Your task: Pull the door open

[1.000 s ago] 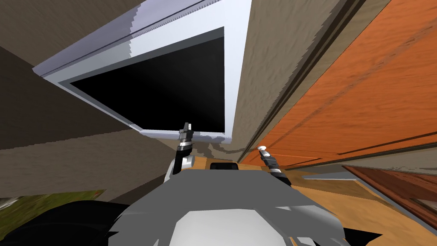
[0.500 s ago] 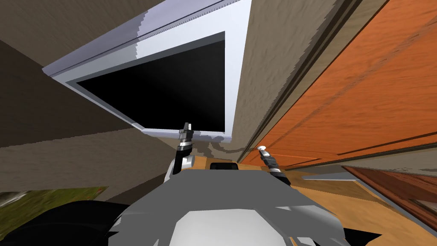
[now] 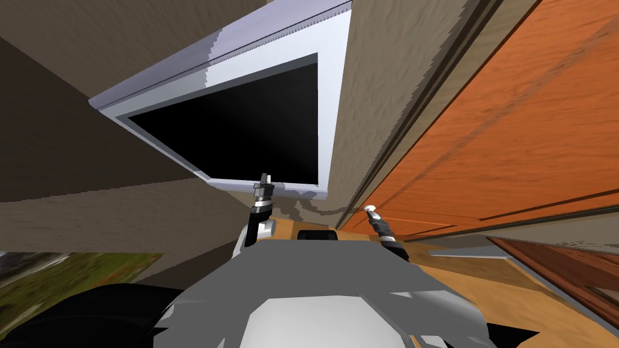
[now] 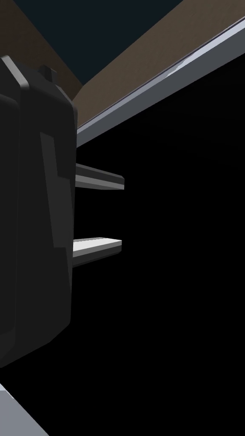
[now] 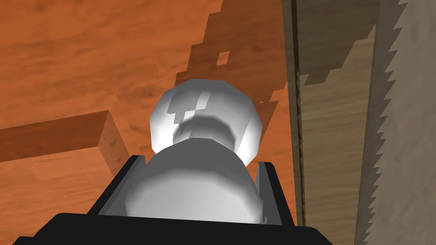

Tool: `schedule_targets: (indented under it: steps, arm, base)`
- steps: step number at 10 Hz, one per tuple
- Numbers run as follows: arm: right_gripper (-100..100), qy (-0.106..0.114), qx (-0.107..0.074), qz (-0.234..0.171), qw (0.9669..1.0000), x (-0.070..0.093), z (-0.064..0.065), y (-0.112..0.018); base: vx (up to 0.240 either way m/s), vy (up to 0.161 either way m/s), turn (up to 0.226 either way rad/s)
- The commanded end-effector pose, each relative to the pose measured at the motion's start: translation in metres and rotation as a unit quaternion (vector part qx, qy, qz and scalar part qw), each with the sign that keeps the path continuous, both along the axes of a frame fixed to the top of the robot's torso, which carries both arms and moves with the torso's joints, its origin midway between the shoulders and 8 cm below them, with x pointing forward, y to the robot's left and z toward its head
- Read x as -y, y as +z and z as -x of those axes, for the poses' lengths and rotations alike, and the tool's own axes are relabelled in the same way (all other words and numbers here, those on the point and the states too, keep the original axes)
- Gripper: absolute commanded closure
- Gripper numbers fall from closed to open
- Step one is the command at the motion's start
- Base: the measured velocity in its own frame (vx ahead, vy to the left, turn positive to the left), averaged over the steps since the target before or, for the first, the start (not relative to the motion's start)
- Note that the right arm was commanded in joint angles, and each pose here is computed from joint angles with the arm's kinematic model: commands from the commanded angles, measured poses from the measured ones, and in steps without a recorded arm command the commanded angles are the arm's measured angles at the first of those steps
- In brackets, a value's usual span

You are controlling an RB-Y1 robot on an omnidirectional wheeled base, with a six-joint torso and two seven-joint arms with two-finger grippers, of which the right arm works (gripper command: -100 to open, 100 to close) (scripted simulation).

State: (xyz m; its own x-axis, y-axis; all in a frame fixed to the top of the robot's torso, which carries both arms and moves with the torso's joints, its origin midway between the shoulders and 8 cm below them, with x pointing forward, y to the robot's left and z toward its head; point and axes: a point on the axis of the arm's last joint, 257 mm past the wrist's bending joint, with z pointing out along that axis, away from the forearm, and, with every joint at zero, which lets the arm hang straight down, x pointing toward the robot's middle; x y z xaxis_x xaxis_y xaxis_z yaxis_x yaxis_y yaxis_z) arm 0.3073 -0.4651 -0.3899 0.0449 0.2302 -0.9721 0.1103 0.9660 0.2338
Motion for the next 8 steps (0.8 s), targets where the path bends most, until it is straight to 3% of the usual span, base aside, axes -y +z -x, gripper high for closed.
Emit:
schedule_targets:
  steps: [1, 6, 8]
  arm:
    - [100, -0.003, 0.007, -0.029, 0.9995, 0.001, -0.003, 0.002]
    - [100, -0.006, 0.020, -0.093, 0.9954, 0.001, -0.009, 0.004]
    - [100, -0.008, 0.029, -0.131, 0.9909, 0.001, -0.013, 0.006]
  base:
    - [-0.054, -0.023, 0.052]
    - [-0.044, -0.021, 0.041]
    - [-0.050, -0.018, 0.047]
